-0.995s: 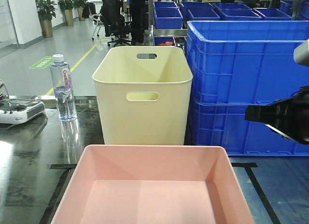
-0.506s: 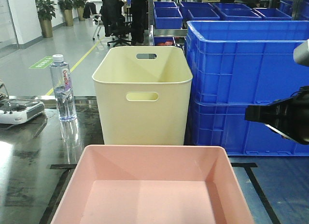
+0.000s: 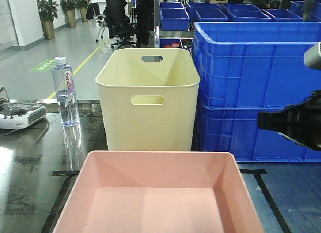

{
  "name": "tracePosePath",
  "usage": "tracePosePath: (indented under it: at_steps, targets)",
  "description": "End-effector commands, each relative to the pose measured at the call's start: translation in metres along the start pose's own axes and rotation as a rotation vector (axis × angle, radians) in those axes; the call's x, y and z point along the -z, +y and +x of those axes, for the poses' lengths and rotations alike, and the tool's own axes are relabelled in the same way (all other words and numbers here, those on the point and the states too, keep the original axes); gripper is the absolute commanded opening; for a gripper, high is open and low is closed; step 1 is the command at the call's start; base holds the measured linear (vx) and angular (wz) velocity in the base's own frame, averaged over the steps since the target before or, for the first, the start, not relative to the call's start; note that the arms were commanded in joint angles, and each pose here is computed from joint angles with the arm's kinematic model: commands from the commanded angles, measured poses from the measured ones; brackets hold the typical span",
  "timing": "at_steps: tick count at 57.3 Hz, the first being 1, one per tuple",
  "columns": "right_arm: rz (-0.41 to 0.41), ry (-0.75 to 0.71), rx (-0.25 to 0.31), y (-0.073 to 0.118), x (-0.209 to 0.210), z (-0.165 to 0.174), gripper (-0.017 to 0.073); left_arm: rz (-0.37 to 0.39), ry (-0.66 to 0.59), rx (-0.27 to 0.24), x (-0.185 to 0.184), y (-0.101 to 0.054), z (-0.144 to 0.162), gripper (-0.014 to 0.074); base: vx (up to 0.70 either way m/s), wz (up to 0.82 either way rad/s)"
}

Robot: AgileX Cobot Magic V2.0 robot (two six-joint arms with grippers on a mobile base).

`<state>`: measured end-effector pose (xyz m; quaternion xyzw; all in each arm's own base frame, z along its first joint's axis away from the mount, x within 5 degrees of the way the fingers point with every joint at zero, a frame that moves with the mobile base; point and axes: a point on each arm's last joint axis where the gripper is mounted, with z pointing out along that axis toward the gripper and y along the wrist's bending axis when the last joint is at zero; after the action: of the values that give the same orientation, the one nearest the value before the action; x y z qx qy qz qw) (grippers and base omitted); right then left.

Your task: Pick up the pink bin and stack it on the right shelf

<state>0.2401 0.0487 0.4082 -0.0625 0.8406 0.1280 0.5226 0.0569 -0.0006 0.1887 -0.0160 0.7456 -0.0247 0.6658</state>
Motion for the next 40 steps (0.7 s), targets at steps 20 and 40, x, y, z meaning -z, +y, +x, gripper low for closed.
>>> tracePosePath:
  at_steps: [20, 40]
  targets:
    - [0.353, -0.361, 0.157, -0.032, 0.098, 0.143, -0.0012, 0.003, -0.051, 0.009, -0.002, 0.000, -0.003, -0.0001, 0.00, 0.00]
    - [0.371, -0.397, 0.141, -0.039, 0.088, 0.269, -0.0012, 0.003, -0.051, 0.009, -0.002, 0.000, -0.003, -0.0001, 0.00, 0.00]
